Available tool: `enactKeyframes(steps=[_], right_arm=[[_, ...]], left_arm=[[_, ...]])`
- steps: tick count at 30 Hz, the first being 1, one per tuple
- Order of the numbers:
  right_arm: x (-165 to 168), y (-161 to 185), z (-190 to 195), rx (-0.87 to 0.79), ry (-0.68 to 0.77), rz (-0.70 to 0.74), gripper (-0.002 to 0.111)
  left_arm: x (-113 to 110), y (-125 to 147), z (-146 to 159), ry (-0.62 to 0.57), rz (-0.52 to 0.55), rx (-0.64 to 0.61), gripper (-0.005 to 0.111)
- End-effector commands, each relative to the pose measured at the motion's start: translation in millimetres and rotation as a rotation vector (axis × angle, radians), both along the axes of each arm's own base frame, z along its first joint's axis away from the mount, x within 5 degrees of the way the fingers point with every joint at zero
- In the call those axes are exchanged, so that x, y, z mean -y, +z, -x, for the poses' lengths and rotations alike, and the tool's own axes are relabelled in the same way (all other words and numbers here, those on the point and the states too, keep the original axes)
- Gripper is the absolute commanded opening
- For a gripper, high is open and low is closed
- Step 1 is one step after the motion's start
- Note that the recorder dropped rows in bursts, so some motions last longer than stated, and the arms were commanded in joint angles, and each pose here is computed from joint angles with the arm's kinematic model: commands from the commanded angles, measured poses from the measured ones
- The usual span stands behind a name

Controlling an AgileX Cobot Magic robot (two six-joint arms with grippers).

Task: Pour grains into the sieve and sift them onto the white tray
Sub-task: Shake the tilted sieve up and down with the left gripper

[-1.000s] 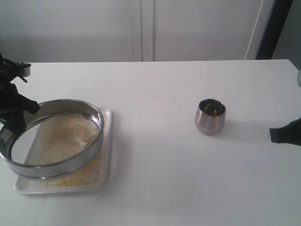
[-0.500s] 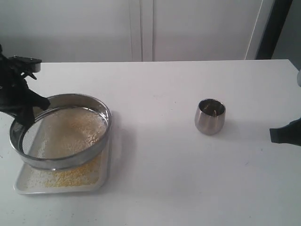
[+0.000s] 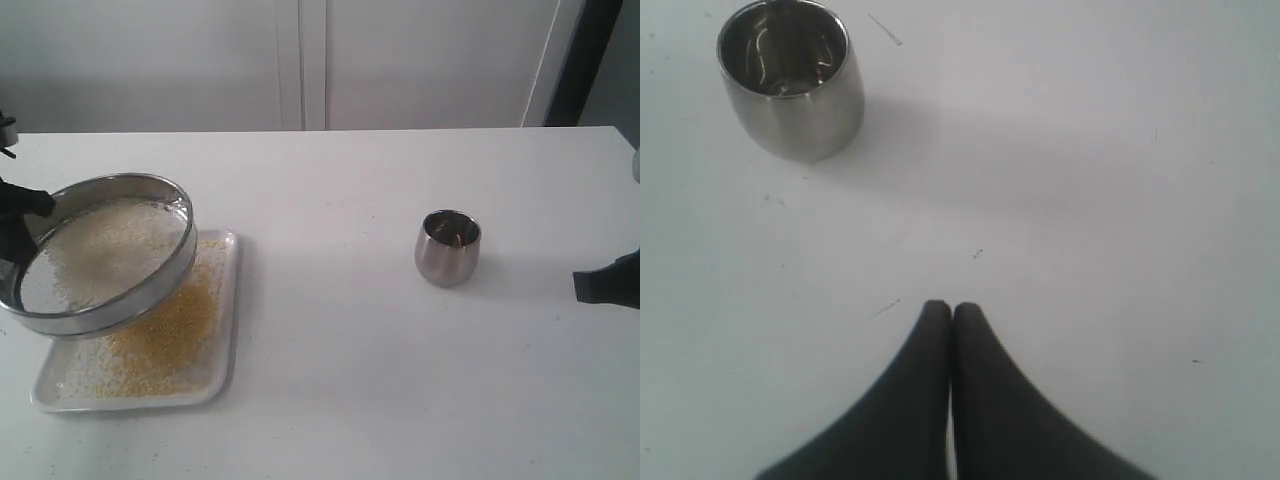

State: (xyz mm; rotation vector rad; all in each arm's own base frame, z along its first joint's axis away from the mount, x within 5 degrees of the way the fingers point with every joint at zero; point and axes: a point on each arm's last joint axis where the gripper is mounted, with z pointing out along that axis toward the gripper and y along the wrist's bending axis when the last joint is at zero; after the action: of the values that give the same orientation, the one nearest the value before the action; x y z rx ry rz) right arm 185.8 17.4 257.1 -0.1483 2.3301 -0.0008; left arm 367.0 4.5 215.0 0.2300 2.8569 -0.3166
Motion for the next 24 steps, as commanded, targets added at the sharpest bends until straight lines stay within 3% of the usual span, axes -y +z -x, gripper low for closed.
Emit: enactKeyframes(steps=[1, 2, 4, 5, 8, 10, 12, 13, 15, 17, 18, 19, 20, 22, 23, 24], right_arm=[[0, 1, 1, 0.016, 0.003, -0.001, 0.0], [0, 1, 1, 0.015, -0.003, -0.007, 0.0], [0, 1, 1, 0.015, -0.011, -0.016, 0.0], [0, 1, 1, 0.015, -0.008, -0.013, 0.0], [0, 1, 0, 0.017, -0.01, -0.016, 0.0], [0, 1, 0, 0.017, -0.01, -0.016, 0.0], [0, 1, 0, 0.017, -0.01, -0.016, 0.0], [0, 1, 0, 0.017, -0.01, -0.016, 0.0], [0, 1, 0, 0.02, -0.01, -0.016, 0.0], [0, 1, 0, 0.02, -0.01, -0.016, 0.0], [0, 1, 0, 0.02, -0.01, -0.016, 0.0], [0, 1, 0, 0.02, -0.01, -0.016, 0.0], [0, 1, 0, 0.02, -0.01, -0.016, 0.0], [0, 1, 0, 0.02, -0.01, -0.016, 0.0], [0, 1, 0, 0.02, -0.01, -0.016, 0.0], [0, 1, 0, 0.02, -0.01, -0.016, 0.0]], left_arm=[[4, 11, 6, -0.025, -0.076, -0.003, 0.0], [8, 15, 9, -0.03, -0.038, -0.003, 0.0], [27, 16, 15, -0.185, -0.049, 0.019, 0.0], [32, 16, 15, -0.195, -0.053, 0.037, 0.0], [38, 24, -5, -0.086, -0.045, 0.13, 0.0], [36, 31, -6, -0.094, -0.024, 0.032, 0.0], [43, 20, 19, -0.187, -0.018, -0.106, 0.0], [43, 14, 16, -0.19, -0.054, -0.032, 0.0], [26, 17, -9, -0.062, -0.122, 0.069, 0.0], [17, 27, -25, -0.033, -0.119, 0.004, 0.0], [17, 27, -21, -0.054, -0.116, -0.064, 0.0], [27, 22, -6, -0.146, -0.083, -0.152, 0.0], [31, 19, 0, -0.158, -0.081, -0.15, 0.0], [30, 20, -8, -0.13, -0.137, 0.028, 0.0], [21, 30, -28, -0.057, -0.147, 0.102, 0.0], [18, 34, -33, -0.046, -0.135, 0.07, 0.0]])
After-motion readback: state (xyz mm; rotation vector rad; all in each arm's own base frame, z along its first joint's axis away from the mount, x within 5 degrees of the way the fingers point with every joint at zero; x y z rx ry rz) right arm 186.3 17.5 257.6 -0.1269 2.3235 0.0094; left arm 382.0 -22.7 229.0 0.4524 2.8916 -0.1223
